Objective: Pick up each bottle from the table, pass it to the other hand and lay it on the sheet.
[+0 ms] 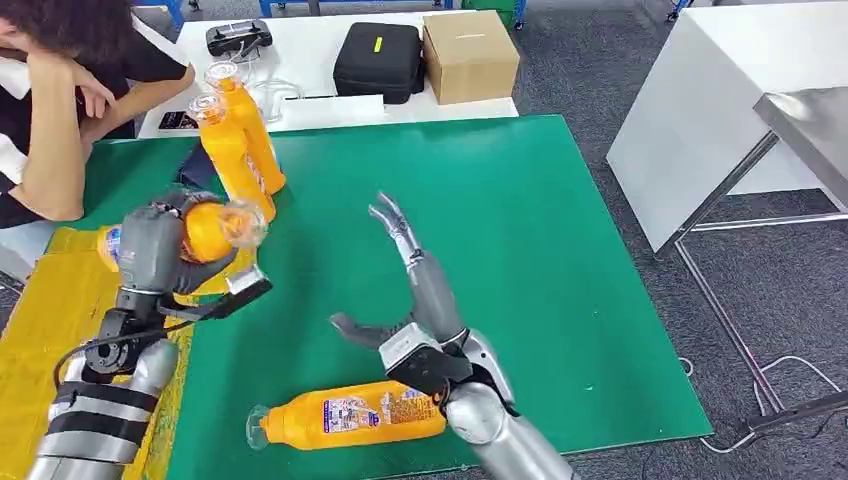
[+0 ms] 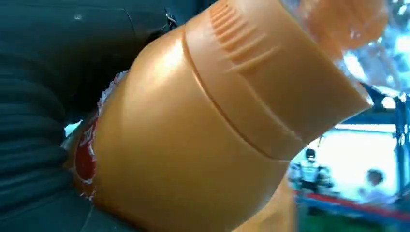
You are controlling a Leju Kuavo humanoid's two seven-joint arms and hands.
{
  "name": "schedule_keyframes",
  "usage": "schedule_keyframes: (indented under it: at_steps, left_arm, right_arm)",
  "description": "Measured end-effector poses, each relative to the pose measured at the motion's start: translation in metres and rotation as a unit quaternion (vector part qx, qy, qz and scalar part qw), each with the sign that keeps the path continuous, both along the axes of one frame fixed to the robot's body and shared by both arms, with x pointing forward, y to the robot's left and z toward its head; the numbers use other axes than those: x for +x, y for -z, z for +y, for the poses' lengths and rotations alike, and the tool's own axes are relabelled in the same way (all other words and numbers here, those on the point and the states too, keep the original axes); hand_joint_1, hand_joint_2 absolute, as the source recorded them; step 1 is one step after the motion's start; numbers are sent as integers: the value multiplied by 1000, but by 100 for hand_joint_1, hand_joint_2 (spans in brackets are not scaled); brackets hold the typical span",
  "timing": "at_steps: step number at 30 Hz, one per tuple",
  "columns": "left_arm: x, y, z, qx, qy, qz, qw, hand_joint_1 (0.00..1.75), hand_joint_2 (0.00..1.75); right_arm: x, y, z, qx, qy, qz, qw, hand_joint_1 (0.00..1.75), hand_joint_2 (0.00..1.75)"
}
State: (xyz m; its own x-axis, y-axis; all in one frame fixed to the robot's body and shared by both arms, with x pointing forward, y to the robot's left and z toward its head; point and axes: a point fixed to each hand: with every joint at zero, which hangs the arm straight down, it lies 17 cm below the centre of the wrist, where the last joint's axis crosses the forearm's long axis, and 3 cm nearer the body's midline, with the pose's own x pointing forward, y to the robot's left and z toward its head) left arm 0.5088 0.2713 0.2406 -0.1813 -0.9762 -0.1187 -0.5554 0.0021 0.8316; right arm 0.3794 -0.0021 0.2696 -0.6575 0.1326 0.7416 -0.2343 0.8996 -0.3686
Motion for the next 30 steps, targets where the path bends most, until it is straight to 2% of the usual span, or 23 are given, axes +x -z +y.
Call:
schedule_keyframes:
  at_steps: [2,10,18,19,20,30]
  left_arm:
    - [3,23,12,45,-23,15,999,175,175]
    - [12,93,43,119,-68,96,986,175,175]
    - [16,169,95,141,-125,199,962,175,175]
    - [16,172,98,141,-129,202,961,40,175]
    - [16,174,102,140,-132,206,959,0,175]
    - [18,186,106,101,-141,228,958,0,175]
  right_arm:
    - [0,-4,-4,1,0,-4,1000,0,175]
    - [-4,-12,-12,4,2,-17,1000,0,175]
    - [-7,-13,-16,3,2,-21,1000,0,175]
    - [-7,-13,-16,2,0,-21,1000,0,175]
    - [-8,-12,-15,1,-1,-20,1000,0,175]
    - [-20,8,13,-85,-36,-26,995,0,175]
